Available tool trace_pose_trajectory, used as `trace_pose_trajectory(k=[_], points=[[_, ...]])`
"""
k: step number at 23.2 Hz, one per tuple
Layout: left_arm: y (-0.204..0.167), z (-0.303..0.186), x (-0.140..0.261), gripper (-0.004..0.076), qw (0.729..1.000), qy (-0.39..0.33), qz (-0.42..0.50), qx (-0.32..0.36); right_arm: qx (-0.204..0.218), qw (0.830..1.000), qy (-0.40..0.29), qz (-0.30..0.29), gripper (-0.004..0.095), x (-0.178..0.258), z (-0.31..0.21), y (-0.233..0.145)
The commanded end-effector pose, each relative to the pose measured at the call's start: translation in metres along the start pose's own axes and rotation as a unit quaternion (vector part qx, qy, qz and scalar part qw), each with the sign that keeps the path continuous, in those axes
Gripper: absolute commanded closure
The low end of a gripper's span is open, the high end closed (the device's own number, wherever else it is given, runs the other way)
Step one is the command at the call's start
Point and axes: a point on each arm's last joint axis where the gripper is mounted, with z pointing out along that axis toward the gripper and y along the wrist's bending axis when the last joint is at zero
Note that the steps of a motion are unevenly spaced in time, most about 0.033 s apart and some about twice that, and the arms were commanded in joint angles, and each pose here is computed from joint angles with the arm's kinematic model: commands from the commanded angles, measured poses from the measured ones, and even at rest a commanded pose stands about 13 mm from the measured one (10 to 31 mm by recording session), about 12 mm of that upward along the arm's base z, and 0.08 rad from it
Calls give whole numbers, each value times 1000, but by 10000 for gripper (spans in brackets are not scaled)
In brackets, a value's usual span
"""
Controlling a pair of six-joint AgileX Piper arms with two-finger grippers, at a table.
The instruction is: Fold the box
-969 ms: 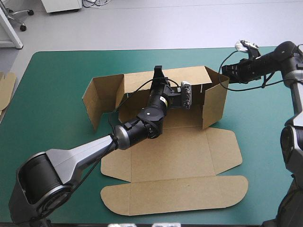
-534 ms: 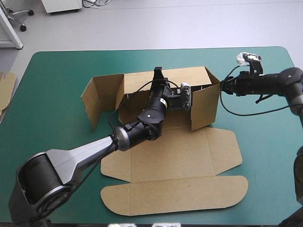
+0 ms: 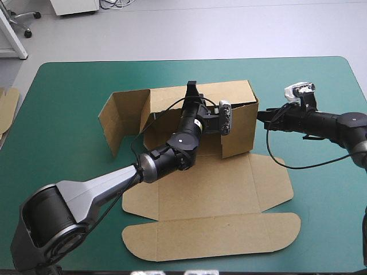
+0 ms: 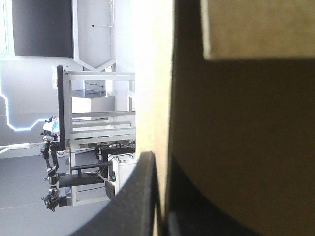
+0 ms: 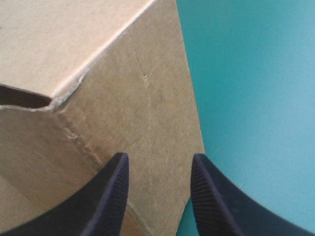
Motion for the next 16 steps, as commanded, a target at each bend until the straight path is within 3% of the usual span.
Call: trace_pose_trajectory(k=[1, 5, 16], points=[[9, -8, 5, 738, 999, 18, -46, -1, -28, 999, -37, -22, 532, -16, -13, 15], [9, -8, 5, 738, 999, 18, -47, 0, -54, 998, -25, -32, 532, -13, -14, 20], [11, -8, 5, 738, 999, 17, -50, -10, -73, 997, 3, -36, 532, -8, -14, 23]])
